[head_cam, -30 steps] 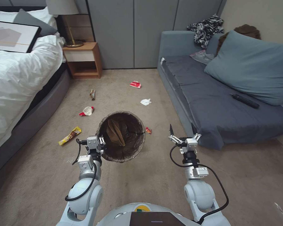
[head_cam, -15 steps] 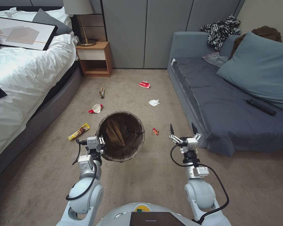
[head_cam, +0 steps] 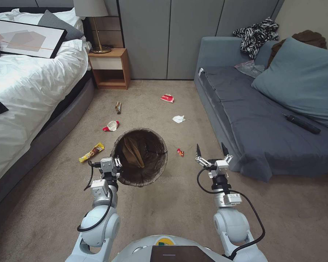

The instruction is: Pick up the trash bin, then pick up the garbage from the floor and place it into the trash bin.

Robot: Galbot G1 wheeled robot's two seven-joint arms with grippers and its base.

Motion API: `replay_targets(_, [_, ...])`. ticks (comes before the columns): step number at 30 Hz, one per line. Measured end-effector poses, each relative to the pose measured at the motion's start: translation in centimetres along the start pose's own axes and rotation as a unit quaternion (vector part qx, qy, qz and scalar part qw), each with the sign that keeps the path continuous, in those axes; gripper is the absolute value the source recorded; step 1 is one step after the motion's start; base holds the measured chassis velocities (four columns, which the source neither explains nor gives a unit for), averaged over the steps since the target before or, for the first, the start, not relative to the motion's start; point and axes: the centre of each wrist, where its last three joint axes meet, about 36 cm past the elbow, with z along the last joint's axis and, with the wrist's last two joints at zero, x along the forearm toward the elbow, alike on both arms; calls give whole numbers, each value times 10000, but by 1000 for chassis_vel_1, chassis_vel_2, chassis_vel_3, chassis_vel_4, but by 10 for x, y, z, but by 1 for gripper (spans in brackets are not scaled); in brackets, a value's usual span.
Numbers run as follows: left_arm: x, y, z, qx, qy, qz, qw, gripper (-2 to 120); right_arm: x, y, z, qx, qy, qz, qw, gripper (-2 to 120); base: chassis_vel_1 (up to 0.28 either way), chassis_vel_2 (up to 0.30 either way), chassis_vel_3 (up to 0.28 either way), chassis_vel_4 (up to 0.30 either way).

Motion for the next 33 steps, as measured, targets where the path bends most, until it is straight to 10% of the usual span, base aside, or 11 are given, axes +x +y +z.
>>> replay_targets(33, [-1,2,1,-39,-22,-61,10000,2,0,-2,3,-53,-5,-4,10000,100,-85,83,85,-82])
